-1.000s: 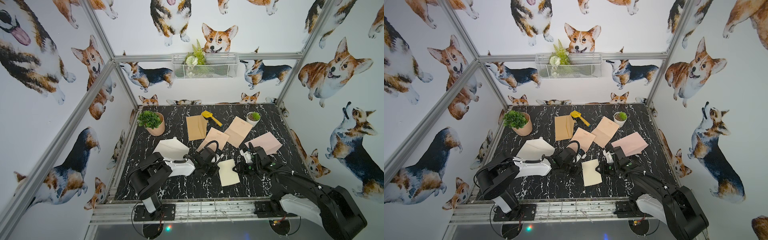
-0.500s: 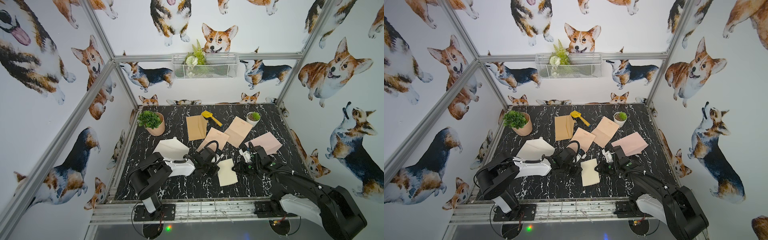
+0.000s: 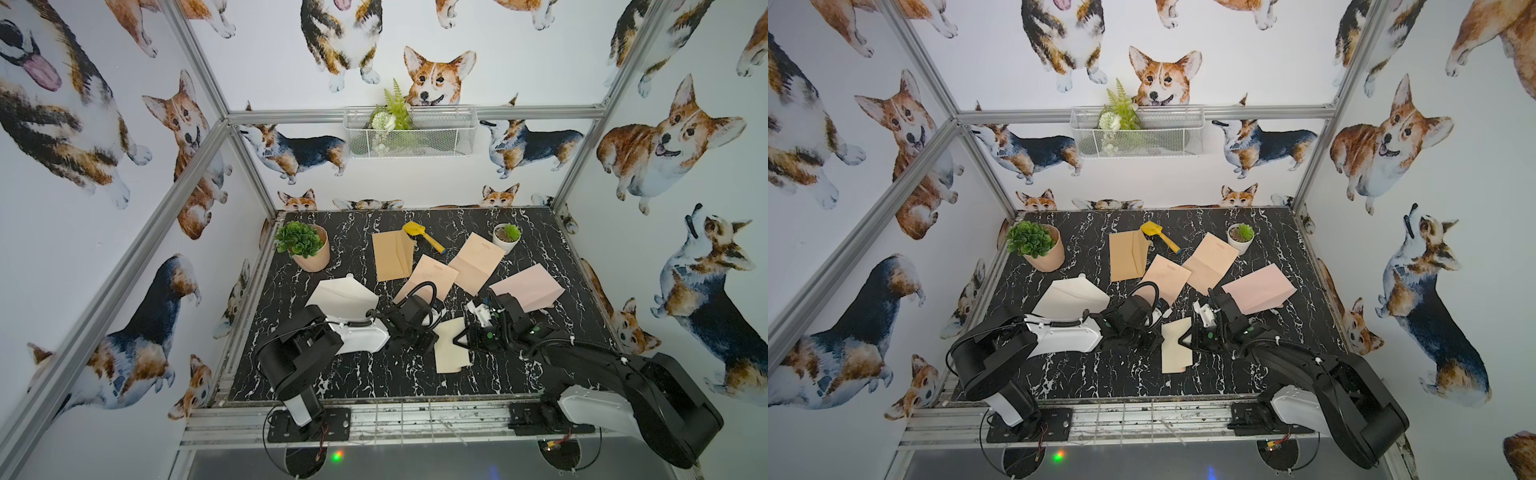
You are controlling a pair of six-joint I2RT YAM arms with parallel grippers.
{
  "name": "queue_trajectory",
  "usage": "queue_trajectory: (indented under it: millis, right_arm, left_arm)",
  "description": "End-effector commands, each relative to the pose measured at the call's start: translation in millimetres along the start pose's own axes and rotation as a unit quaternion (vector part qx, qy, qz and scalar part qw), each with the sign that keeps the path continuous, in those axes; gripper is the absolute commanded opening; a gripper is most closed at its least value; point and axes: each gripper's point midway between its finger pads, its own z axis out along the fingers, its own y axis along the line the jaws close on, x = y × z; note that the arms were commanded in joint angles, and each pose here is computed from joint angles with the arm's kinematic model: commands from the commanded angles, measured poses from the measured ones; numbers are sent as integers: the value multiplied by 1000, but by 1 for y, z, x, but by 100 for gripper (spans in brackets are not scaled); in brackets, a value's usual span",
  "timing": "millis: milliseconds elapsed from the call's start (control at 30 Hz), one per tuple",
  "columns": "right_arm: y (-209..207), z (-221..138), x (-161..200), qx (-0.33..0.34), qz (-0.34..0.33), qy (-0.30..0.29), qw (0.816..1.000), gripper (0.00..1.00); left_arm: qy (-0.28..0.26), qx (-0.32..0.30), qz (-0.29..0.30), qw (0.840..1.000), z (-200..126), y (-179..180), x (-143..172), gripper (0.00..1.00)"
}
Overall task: Take the letter paper out of the envelope
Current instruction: Unfold the letter paper at the center of the board.
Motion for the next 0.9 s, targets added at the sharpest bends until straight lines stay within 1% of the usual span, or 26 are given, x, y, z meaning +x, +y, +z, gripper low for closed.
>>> queue_trajectory:
  millis: [0, 333, 567, 767, 800, 867]
  right_arm:
    - [12, 5, -9, -15, -3, -15, 1000, 27]
    - [38, 2, -17, -37, -22, -21, 999, 29]
    - [51, 7, -16, -54, -29, -18, 998, 35]
    - [74, 15, -16, -69, -50, -12, 996, 36]
    - [76, 16, -15, -70, -53, -11, 996, 36]
    - [84, 18, -14, -74, -60, -8, 995, 36]
  left_arm:
    - [15, -13, -1, 1000, -2, 5, 9, 0]
    - [14, -15, -1, 1000, -3, 5, 9, 0]
    - [7, -18, -1, 1000, -5, 6, 8, 0]
    - [5, -20, -4, 1000, -4, 8, 9, 0]
    - [-10, -17, 0, 1000, -11, 4, 1, 0]
    - [-13, -17, 0, 1000, -12, 4, 1, 0]
